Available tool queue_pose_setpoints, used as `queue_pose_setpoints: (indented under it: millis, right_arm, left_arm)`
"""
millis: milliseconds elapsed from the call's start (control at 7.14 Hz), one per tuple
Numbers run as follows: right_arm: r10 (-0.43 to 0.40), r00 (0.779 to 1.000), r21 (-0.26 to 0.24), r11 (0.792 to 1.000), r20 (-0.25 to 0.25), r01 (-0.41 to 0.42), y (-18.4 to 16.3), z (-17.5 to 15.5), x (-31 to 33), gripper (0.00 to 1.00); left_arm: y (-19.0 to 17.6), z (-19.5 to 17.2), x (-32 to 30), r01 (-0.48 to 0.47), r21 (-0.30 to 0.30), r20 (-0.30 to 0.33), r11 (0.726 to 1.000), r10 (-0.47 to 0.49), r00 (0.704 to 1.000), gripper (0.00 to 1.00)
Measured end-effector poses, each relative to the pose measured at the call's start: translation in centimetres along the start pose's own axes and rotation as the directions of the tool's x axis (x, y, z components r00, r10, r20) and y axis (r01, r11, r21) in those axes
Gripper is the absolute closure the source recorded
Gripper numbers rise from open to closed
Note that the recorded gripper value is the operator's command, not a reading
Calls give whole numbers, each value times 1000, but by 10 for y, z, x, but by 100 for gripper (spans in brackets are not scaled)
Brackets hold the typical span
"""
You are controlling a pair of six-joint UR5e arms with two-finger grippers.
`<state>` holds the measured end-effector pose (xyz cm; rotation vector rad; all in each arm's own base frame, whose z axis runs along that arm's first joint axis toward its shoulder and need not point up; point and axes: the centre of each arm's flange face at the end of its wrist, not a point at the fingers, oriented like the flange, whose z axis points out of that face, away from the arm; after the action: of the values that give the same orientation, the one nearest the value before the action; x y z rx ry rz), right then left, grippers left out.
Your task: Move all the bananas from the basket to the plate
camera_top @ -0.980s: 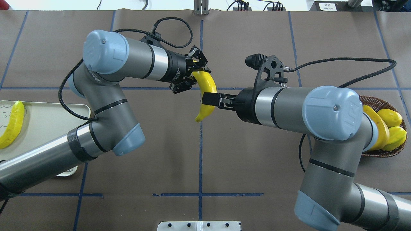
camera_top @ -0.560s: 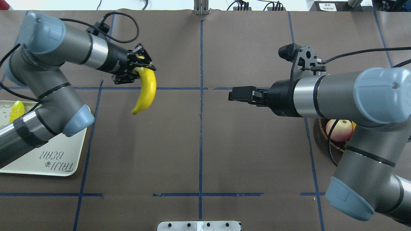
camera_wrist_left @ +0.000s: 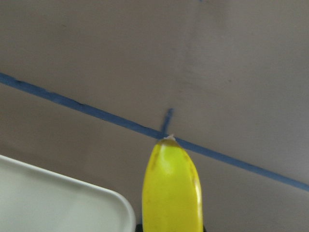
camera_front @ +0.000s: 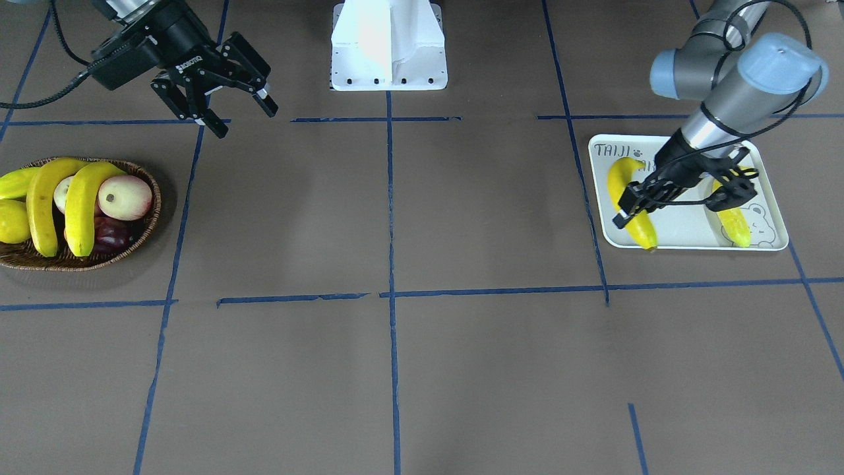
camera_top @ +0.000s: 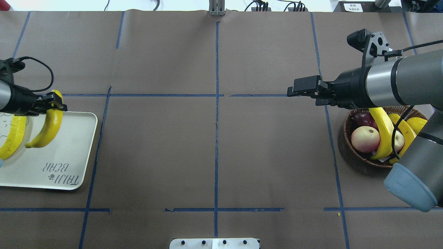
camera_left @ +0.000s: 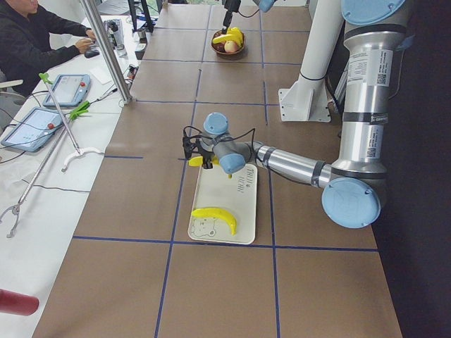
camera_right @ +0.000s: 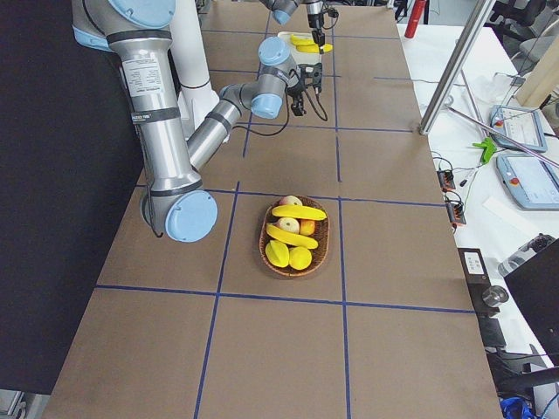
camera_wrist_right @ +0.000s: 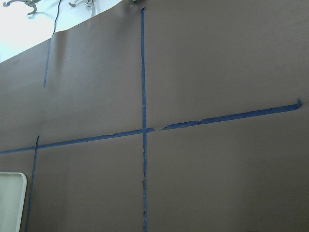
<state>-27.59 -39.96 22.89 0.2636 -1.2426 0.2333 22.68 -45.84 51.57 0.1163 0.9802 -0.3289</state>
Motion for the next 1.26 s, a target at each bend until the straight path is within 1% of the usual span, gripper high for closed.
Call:
queue_pose_setpoints:
  millis: [140, 280, 420, 560, 840, 980, 1120, 1260]
  right_arm:
    - [0, 1000, 0, 1000, -9, 0, -2, 0, 5, 0]
    - [-7, 1000, 0, 1000, -23, 7, -3, 0, 13, 0]
    - [-20, 999, 0, 1000, -38, 20, -3, -1, 22, 0]
    - [-28, 998, -1, 1000, -51, 28, -4, -1, 29, 0]
    - [-45, 995, -12, 999, -89, 44, -1, 0, 50, 0]
    - [-62, 990, -28, 998, -126, 59, 2, 1, 71, 0]
    - [-90, 980, -52, 995, -177, 82, 7, 1, 101, 0]
    - [-136, 963, -80, 990, -232, 120, 11, -4, 135, 0]
  left_arm:
    - [6, -1, -31, -24, 9, 46, 1000, 24, 999, 44]
    - [11, 0, -51, -27, 9, 78, 1000, 26, 997, 0]
    - [16, 0, -68, -30, 5, 97, 1000, 30, 995, 0]
    - [20, -1, -79, -42, 5, 99, 999, 42, 994, 0]
    - [21, -2, -72, -57, 8, 78, 998, 56, 995, 0]
    - [21, -6, -63, -65, 9, 59, 998, 65, 996, 0]
    - [24, -12, -51, -76, 2, 33, 997, 76, 997, 0]
    - [26, -19, -39, -88, -16, 1, 996, 88, 996, 0]
